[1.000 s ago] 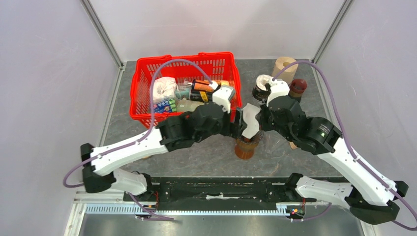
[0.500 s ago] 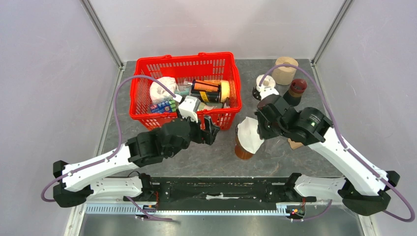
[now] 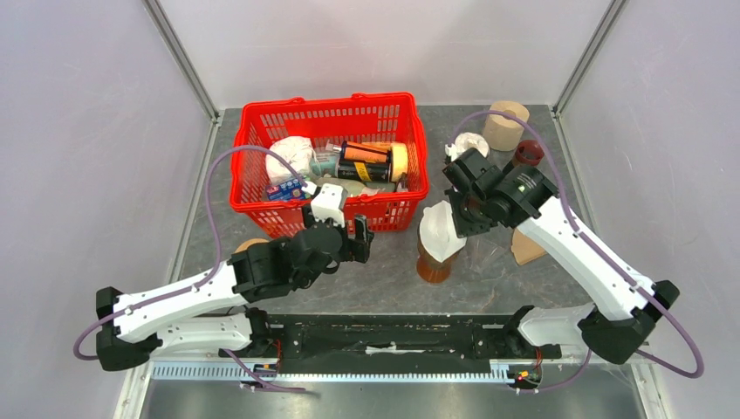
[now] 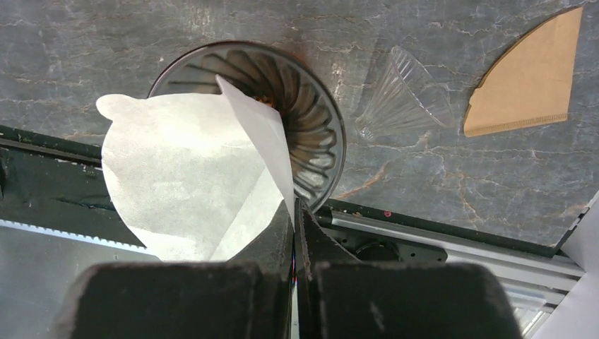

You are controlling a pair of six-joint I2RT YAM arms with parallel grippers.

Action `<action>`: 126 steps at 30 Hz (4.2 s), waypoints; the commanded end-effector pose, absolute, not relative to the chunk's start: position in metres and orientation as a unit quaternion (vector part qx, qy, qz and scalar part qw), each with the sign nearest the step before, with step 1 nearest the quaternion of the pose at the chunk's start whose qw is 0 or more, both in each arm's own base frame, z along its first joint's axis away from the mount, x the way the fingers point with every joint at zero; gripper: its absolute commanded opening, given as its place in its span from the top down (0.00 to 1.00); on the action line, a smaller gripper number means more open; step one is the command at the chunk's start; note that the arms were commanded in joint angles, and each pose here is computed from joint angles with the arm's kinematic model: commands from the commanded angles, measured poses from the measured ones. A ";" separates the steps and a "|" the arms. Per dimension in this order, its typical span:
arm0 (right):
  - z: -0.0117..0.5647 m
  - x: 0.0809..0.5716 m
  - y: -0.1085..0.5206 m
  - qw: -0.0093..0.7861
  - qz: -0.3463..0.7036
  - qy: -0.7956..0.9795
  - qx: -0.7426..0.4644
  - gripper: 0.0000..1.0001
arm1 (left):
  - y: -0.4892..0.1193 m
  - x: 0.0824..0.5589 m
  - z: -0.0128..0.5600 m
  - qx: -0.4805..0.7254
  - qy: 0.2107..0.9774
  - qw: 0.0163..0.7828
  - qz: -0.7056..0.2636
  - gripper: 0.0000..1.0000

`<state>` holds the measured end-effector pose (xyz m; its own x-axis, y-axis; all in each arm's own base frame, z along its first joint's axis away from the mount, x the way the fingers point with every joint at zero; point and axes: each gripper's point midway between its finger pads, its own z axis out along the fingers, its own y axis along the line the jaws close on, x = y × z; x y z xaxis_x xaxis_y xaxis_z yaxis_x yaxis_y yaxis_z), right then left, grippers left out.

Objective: Place the coffee filter in the dripper

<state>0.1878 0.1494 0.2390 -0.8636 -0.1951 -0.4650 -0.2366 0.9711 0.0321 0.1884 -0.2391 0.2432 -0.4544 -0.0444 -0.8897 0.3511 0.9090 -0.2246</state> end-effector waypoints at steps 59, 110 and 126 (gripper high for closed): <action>0.304 0.195 0.188 0.341 0.247 0.895 -0.150 0.49 | -0.220 0.191 0.255 0.039 0.813 0.542 -0.210 0.06; 0.165 0.209 0.190 0.210 0.076 0.958 -0.180 0.80 | -0.200 0.192 0.259 0.018 0.809 0.555 -0.193 0.06; 0.152 0.205 0.192 0.204 0.087 0.956 -0.192 0.82 | -0.198 0.192 0.259 0.018 0.810 0.555 -0.189 0.06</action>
